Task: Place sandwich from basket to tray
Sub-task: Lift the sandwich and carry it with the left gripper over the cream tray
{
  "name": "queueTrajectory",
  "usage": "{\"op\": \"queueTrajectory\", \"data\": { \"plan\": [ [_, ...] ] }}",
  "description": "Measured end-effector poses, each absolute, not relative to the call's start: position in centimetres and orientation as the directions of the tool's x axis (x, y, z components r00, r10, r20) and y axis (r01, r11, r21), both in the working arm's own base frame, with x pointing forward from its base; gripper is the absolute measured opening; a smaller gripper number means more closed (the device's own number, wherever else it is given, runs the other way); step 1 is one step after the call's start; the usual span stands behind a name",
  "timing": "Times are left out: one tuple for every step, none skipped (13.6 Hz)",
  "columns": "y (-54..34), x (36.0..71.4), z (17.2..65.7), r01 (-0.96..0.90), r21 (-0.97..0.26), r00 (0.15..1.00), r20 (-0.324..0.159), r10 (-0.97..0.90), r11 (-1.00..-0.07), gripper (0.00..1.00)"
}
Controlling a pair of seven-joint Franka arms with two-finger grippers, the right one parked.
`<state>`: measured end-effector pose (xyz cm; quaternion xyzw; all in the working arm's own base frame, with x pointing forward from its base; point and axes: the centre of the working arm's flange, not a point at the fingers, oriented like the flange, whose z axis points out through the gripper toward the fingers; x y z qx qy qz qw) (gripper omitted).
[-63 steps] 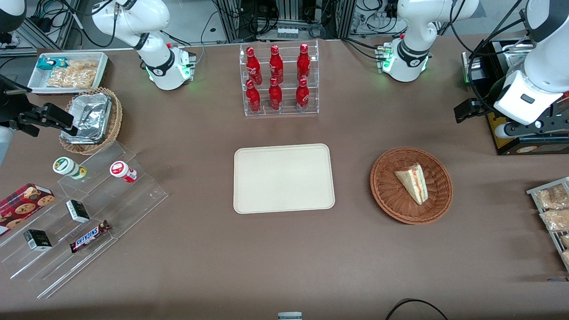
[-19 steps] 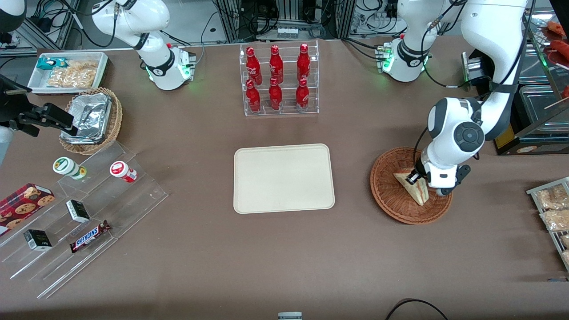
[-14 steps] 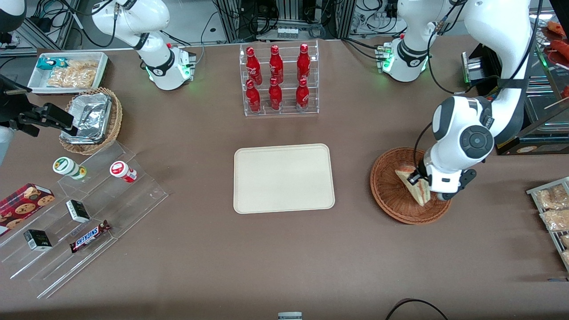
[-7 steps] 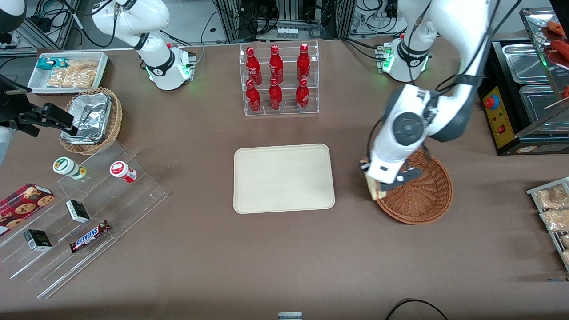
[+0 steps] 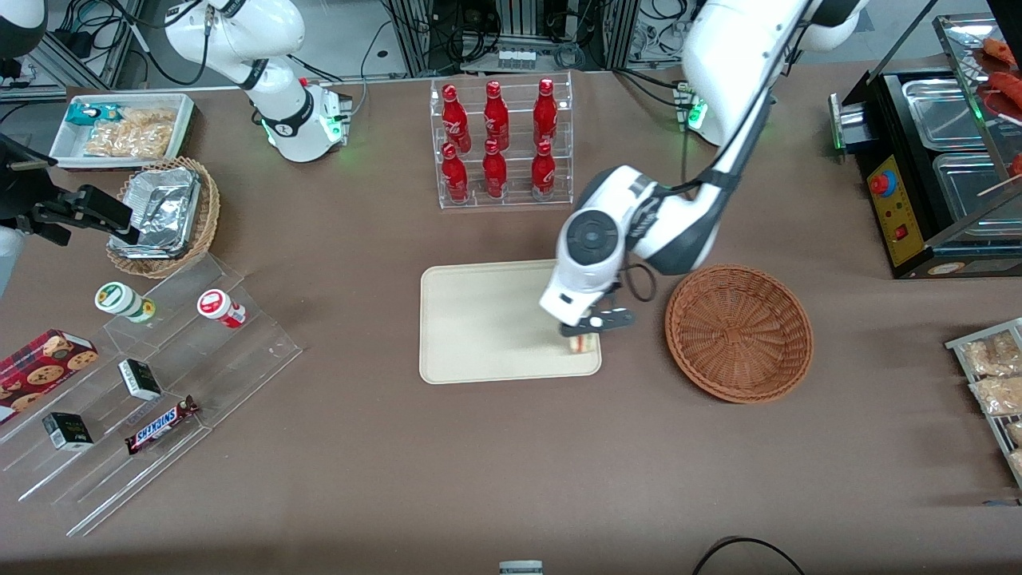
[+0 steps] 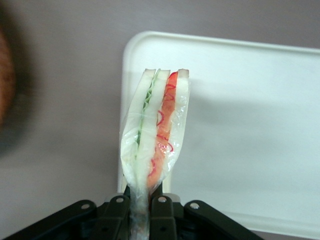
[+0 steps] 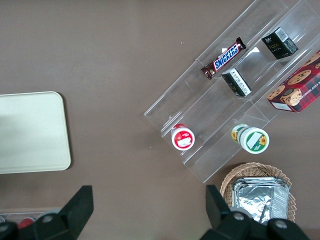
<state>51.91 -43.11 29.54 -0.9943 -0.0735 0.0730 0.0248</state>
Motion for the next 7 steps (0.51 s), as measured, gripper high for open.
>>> {"op": "queueTrajectory", "data": {
  "plan": [
    [-44.3,51.7,29.3,0.138,-0.054,0.979,-0.142,0.145,-0.989,0.14],
    [-45.3,51.4,29.0,0.135,-0.05,0.98,-0.143,0.141,-0.99,0.14],
    [-46.4,51.0,28.8,0.135,-0.047,0.98,-0.142,0.14,-0.99,0.14],
    [-47.4,50.7,28.7,0.14,-0.044,0.98,-0.14,0.145,-0.989,0.14],
    [-48.4,50.5,28.4,0.148,-0.041,0.979,-0.138,0.152,-0.988,0.14],
    [-49.3,50.3,28.1,0.155,-0.037,0.978,-0.137,0.159,-0.987,0.14],
    [-50.1,50.3,27.7,0.172,-0.033,0.975,-0.139,0.175,-0.985,0.14]
  ]
}}
